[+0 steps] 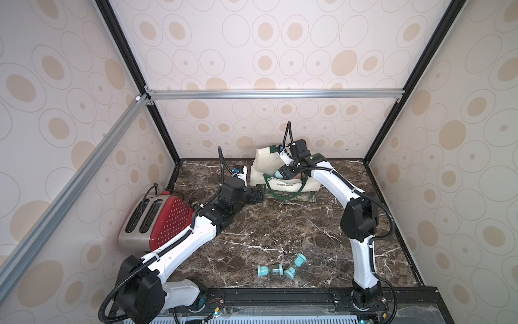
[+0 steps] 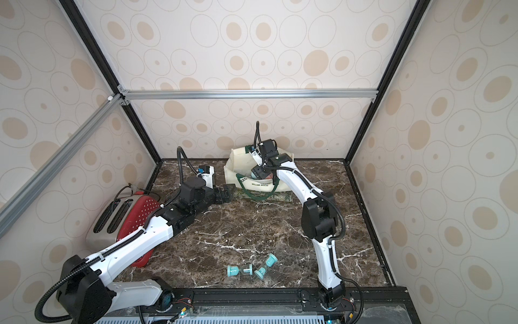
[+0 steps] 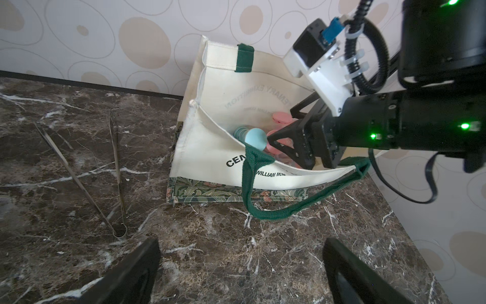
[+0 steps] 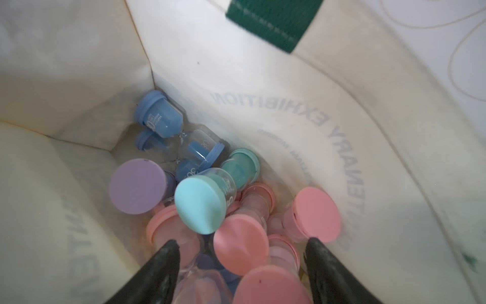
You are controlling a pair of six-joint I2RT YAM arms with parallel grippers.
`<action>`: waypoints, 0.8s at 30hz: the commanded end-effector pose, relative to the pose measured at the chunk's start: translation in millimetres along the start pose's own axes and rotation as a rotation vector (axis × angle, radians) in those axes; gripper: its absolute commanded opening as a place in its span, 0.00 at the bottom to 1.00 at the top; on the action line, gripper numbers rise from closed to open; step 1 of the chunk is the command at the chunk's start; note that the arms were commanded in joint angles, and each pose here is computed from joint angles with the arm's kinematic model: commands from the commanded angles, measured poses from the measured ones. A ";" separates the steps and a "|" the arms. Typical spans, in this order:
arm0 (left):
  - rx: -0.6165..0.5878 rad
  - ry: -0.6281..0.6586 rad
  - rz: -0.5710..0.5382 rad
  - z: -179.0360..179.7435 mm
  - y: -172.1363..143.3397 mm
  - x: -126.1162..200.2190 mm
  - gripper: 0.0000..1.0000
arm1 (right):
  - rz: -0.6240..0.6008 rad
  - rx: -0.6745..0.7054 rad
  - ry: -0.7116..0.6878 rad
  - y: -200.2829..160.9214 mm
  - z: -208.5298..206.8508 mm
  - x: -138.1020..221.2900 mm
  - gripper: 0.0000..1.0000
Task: Put the hourglass into the canvas bag
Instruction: Place the hourglass in the canvas bag.
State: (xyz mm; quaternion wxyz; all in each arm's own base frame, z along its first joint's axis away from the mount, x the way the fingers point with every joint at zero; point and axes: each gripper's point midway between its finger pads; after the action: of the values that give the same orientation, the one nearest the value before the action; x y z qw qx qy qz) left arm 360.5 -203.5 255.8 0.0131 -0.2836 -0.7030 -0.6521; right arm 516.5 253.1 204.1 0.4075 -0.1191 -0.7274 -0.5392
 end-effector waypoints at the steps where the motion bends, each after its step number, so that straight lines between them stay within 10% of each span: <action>1: -0.019 0.029 -0.039 7.1 12.4 14.8 0.97 | -0.061 -0.014 0.033 16.4 15.6 53.8 0.80; 24: -0.008 0.072 0.097 31.4 -51.6 77.0 0.97 | 0.139 0.095 0.377 -152.8 177.2 133.7 0.86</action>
State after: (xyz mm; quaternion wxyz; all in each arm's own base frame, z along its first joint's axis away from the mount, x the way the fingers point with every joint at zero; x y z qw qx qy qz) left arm 295.0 -150.1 243.8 0.0514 -0.2781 -0.6894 -0.6668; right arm 274.6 304.8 169.7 0.5612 -0.0735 -0.6735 -0.4753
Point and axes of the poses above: each gripper's point midway between its finger pads, its own x axis back along the fingers, its own z axis along the line the jaws close on, y = z × x, and after that the axes turned 14 degrees about -x, right-handed
